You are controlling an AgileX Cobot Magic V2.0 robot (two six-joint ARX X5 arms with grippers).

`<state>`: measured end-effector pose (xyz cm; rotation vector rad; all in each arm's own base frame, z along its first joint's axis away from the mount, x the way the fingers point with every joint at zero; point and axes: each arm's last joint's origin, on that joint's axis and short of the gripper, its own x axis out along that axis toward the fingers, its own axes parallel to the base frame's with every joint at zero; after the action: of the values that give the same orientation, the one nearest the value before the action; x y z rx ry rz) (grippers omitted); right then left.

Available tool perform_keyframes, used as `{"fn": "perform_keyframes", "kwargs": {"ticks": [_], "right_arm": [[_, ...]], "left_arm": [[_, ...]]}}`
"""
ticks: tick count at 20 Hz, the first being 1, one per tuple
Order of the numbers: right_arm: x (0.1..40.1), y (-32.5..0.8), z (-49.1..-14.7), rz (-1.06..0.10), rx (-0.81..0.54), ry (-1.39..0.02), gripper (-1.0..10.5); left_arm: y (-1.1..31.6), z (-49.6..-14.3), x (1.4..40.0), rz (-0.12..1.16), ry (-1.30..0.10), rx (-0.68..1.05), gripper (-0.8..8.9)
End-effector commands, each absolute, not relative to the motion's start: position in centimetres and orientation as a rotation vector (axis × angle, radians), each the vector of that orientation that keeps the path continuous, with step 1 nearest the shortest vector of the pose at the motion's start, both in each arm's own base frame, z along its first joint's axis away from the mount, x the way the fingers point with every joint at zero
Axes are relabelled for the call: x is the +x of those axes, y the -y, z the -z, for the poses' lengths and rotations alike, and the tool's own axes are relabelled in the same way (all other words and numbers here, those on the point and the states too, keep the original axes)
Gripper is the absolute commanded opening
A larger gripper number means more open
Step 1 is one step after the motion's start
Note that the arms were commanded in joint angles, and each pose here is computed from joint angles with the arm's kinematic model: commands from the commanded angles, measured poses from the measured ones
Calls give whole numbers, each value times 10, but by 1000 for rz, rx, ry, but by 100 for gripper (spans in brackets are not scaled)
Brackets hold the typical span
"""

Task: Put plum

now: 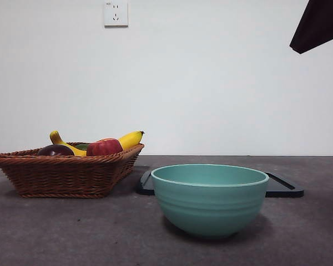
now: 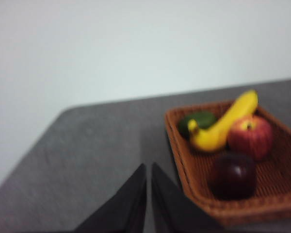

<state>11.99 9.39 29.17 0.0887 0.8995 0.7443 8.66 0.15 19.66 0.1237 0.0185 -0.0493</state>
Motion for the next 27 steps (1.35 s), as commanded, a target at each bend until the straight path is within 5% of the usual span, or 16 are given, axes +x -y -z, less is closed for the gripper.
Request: {"fn": "perform_keyframes", "kwargs": {"ticks": [1, 11, 27], "right_arm": [[121, -96, -296, -758, 84, -881, 8], [121, -96, -296, -759, 84, -882, 8], [121, -96, -296, -759, 84, -881, 8]], "left_arm": [[-2, -184, 90, 44, -48, 107, 15], [-2, -150, 96, 46, -168, 49, 15], [-2, -149, 96, 46, -174, 46, 15]]}}
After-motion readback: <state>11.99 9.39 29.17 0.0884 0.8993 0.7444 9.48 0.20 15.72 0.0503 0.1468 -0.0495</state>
